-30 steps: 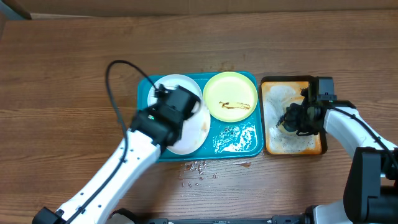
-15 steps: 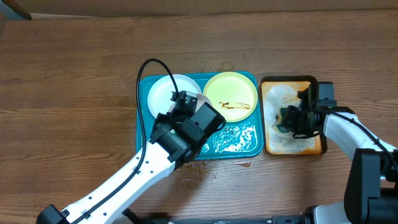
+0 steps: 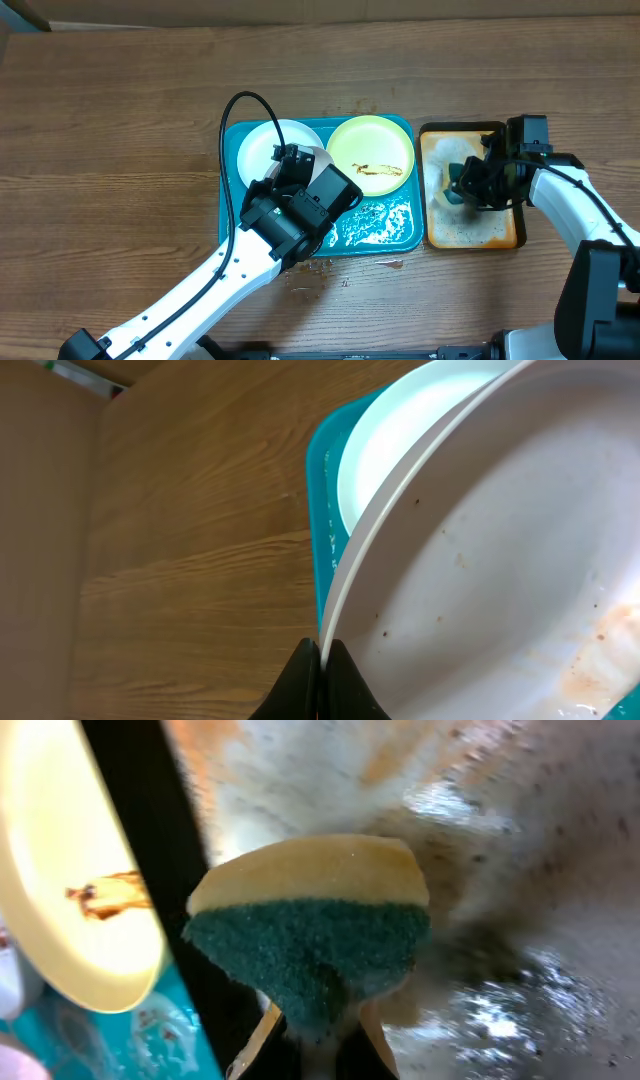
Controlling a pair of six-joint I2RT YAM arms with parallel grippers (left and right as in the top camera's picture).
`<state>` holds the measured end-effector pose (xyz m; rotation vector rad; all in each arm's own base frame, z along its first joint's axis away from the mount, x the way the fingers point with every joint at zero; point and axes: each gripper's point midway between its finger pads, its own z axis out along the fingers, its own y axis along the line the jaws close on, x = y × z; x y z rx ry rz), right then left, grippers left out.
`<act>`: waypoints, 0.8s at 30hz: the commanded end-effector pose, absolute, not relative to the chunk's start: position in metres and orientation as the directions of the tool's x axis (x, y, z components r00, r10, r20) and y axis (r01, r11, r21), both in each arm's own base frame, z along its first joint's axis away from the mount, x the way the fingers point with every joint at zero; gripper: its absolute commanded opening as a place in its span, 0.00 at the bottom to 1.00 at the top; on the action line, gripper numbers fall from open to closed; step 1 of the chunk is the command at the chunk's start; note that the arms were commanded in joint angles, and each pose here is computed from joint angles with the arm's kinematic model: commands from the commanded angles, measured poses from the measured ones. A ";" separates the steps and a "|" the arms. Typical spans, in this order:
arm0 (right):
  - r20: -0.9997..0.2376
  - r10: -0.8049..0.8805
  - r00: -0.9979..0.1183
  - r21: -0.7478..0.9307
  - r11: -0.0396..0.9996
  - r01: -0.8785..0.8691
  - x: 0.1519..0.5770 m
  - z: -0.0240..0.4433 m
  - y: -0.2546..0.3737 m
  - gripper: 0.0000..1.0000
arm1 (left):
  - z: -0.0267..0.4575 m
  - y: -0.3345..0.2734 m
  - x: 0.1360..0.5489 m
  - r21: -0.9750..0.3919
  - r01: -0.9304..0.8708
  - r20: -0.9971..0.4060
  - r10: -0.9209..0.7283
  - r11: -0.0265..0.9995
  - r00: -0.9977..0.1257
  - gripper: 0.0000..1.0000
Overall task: Clean dirty plates on tray and stack at the side
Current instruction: 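Lift the white plate with the left gripper and carry it leftward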
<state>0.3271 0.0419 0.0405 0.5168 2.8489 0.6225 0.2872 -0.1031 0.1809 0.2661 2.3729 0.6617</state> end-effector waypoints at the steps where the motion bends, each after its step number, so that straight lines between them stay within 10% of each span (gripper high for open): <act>1: -0.118 0.379 -0.918 0.351 0.880 0.319 0.322 0.031 0.026 0.04 | 0.198 -0.103 0.291 0.508 -0.039 -0.598 0.320 0.861 -0.735 0.04; 12: -0.120 0.442 -0.889 0.235 0.883 0.407 0.298 -0.005 0.007 0.04 | 0.203 -0.108 0.288 0.534 -0.032 -0.606 0.357 0.845 -0.711 0.04; 24: -0.132 0.397 -0.908 0.519 0.808 0.278 0.335 0.038 0.052 0.04 | 0.201 -0.107 0.286 0.543 -0.022 -0.593 0.364 0.840 -0.718 0.04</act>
